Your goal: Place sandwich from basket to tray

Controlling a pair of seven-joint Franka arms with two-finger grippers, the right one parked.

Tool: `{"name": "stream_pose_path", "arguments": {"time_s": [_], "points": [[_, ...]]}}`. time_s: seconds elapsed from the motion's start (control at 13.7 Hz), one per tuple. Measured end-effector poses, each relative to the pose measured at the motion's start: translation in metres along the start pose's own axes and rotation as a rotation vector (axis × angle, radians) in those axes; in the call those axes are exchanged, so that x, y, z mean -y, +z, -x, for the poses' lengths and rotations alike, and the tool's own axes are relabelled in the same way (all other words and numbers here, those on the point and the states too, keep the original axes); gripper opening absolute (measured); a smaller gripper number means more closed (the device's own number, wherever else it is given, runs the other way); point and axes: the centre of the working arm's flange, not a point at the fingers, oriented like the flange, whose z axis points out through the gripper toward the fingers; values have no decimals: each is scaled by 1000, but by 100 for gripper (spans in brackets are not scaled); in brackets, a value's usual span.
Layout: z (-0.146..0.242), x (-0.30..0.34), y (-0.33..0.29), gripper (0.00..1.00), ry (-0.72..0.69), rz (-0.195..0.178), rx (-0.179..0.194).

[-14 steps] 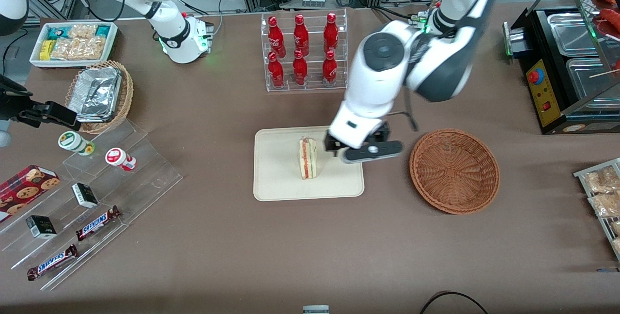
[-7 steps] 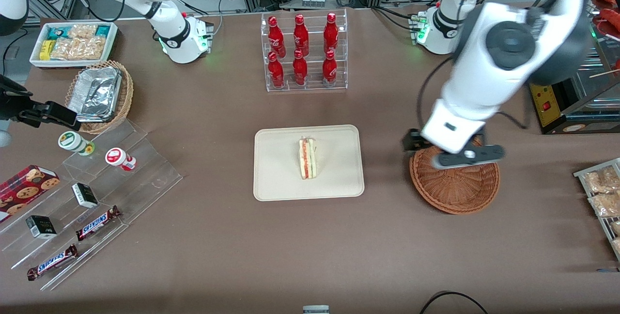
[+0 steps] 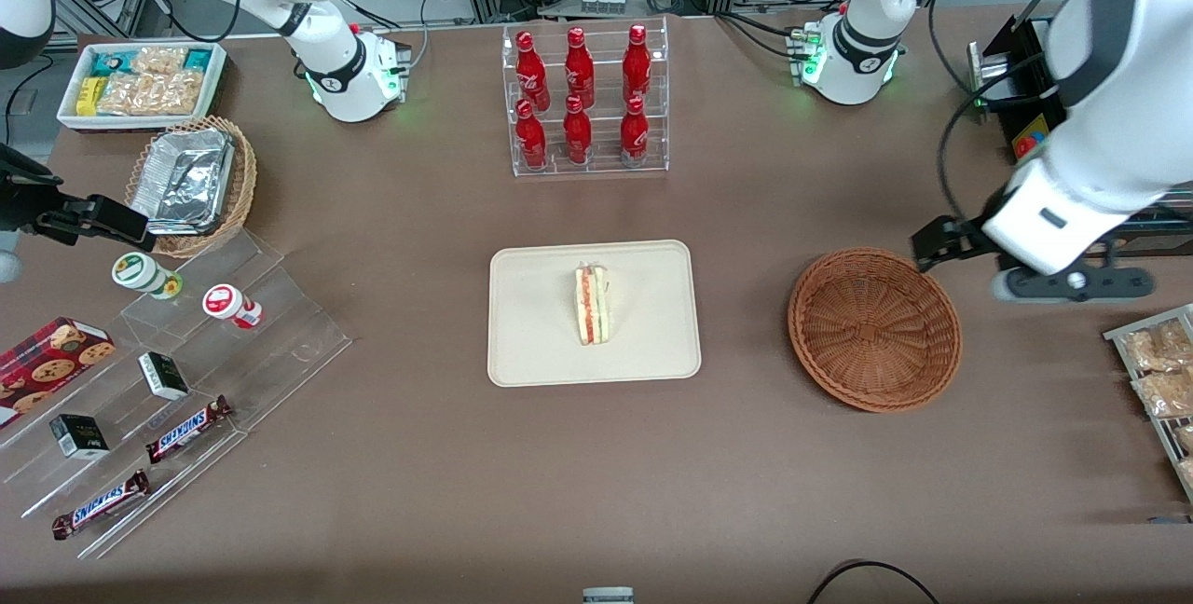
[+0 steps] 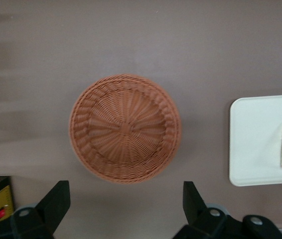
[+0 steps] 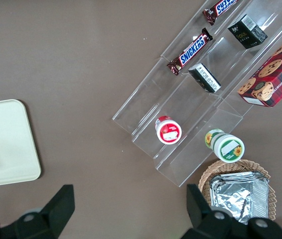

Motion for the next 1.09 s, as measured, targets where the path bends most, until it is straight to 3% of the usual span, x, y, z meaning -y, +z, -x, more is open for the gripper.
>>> {"name": "stream_pose_path", "arguments": {"time_s": [0.51,1.09], "points": [[47,36,-7,100,-22,-9,8],[46,51,-22,100,-5,-7,-5]]}}
